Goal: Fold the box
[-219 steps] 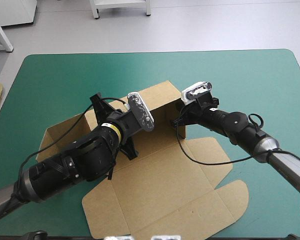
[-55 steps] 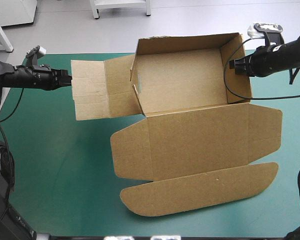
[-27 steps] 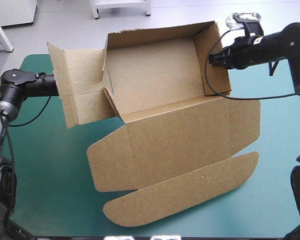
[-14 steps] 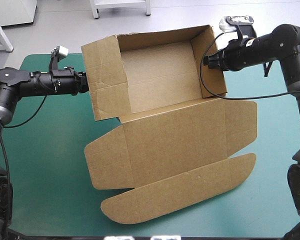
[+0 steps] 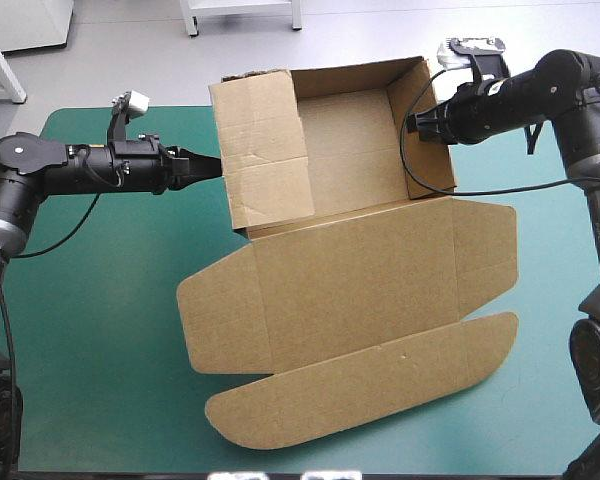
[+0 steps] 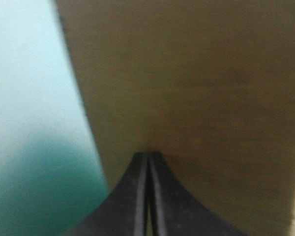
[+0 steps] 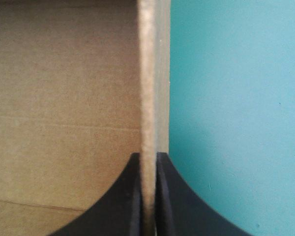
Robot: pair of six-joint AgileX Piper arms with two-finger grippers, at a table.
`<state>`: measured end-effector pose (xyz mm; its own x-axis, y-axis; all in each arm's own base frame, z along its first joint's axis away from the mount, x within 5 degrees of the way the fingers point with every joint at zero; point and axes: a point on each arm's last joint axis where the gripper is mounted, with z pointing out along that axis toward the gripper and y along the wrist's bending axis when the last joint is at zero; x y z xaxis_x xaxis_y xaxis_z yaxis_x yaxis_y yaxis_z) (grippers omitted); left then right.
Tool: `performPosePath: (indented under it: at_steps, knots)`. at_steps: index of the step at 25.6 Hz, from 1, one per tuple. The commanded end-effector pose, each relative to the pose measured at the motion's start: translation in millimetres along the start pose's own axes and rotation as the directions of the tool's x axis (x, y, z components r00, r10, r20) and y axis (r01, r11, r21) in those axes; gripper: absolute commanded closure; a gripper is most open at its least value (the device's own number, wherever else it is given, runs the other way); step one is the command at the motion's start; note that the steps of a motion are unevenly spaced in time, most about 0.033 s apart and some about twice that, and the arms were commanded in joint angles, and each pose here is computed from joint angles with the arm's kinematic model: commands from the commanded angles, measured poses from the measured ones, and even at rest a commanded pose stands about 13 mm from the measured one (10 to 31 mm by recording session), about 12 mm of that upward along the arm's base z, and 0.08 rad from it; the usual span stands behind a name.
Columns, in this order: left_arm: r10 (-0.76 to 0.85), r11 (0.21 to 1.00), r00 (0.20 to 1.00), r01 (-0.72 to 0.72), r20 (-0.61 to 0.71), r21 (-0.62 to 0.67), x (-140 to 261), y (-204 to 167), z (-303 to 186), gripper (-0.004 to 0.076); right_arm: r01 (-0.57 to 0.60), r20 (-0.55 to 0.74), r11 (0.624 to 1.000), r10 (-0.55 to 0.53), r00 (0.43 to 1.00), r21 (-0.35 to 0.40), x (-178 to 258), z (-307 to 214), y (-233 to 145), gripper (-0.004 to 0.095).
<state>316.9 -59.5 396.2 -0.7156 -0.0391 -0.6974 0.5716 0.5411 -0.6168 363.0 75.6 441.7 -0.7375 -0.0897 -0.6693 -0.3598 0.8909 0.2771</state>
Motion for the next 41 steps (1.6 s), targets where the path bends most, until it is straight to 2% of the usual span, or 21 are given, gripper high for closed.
performPosePath:
  at_steps: [1, 16, 18, 25, 27, 31, 34, 36, 41]
  knots:
    - [0.035, 0.992, 0.999, -0.038, 0.023, 0.117, -3, -37, -13, 0.0732, 0.002, 0.120, 0.999, 0.002, 0.993, -0.033, -10, -24, 13, 0.0908]
    - [-0.050, 0.988, 0.998, 0.044, 0.037, 0.149, -6, -39, -13, 0.0720, -0.015, 0.086, 0.999, 0.018, 0.996, -0.035, -10, -7, 7, 0.0907]
    - [-0.054, 0.986, 0.998, 0.047, 0.041, 0.161, -6, -40, -13, 0.0672, -0.013, 0.077, 0.999, 0.016, 0.997, -0.033, -10, -2, 7, 0.0907]
    - [-0.070, 0.981, 0.996, 0.059, 0.058, 0.184, -8, -42, -13, 0.0269, -0.015, 0.062, 1.000, 0.017, 0.998, -0.026, -10, 5, 5, 0.0907]
    - [-0.088, 0.982, 0.995, 0.078, 0.055, 0.169, -8, -41, -13, 0.0219, -0.012, 0.064, 1.000, 0.013, 0.998, -0.019, -10, 6, 7, 0.0907]
    - [-0.116, 0.992, 0.992, 0.113, 0.058, 0.058, -8, -32, -10, 0.0224, -0.013, 0.072, 1.000, 0.014, 0.997, -0.010, -10, 8, 12, 0.0907]
    - [-0.121, 0.993, 0.988, 0.119, 0.092, 0.024, -10, -34, -1, 0.0224, -0.013, 0.074, 1.000, 0.013, 0.997, 0.000, -10, 11, 19, 0.0907]
    - [-0.117, 0.990, 0.989, 0.123, 0.094, -0.062, -8, -36, 13, 0.0234, -0.002, 0.067, 0.999, 0.000, 0.998, 0.044, -9, 15, 25, 0.0907]
    - [-0.060, 0.957, 0.992, 0.088, 0.107, -0.275, -9, -48, 35, 0.0246, 0.012, 0.057, 0.996, -0.017, 0.998, 0.086, -7, 20, 39, 0.0907]
